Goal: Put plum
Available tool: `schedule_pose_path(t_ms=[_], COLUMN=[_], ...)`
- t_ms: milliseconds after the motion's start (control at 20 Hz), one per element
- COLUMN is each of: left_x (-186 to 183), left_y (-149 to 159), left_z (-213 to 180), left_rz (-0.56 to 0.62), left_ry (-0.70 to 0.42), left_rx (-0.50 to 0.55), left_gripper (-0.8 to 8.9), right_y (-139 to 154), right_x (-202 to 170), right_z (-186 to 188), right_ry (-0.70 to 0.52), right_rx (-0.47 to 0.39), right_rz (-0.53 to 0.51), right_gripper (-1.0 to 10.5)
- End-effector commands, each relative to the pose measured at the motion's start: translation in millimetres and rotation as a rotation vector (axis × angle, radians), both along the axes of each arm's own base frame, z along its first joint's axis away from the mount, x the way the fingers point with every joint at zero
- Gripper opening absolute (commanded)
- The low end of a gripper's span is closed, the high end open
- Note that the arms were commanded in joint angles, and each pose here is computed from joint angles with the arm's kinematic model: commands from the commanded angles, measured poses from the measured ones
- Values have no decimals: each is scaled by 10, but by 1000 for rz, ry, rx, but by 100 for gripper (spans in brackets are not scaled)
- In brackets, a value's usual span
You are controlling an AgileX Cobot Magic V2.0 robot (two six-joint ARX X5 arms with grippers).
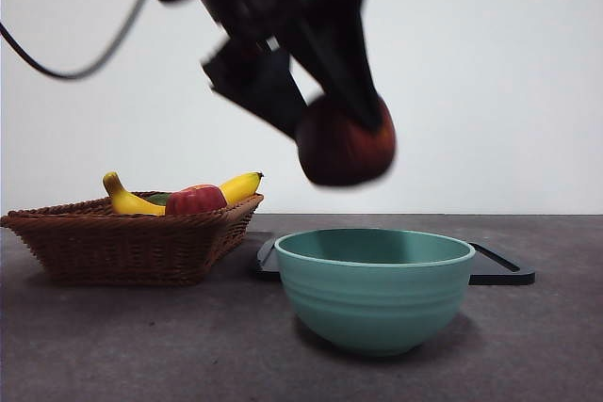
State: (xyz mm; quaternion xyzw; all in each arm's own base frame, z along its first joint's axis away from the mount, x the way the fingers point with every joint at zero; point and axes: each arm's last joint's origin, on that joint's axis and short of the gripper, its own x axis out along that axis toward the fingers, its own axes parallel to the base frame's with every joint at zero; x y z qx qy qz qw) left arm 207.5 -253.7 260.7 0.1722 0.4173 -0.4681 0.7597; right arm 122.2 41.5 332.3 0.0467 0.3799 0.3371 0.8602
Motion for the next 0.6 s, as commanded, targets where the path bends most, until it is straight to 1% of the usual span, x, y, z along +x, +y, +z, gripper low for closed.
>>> schedule_pose_path(t_ms=[50,300,600], left_x=[28,61,81], left_y=[-165,-338,-423], left_z=[-165,-508,-664], left_rz=[-41,-66,-89], left_ry=[1,-9,-21], left_rx=[33,135,158], left_gripper=[217,217,218], right_y=[9,9,9], right_x=[13,13,13], right_z=[57,57,57], right_ry=[-20,-20,-20], right_rx=[8,8,8], right_rz=[4,4,4], right_gripper=[374,374,374])
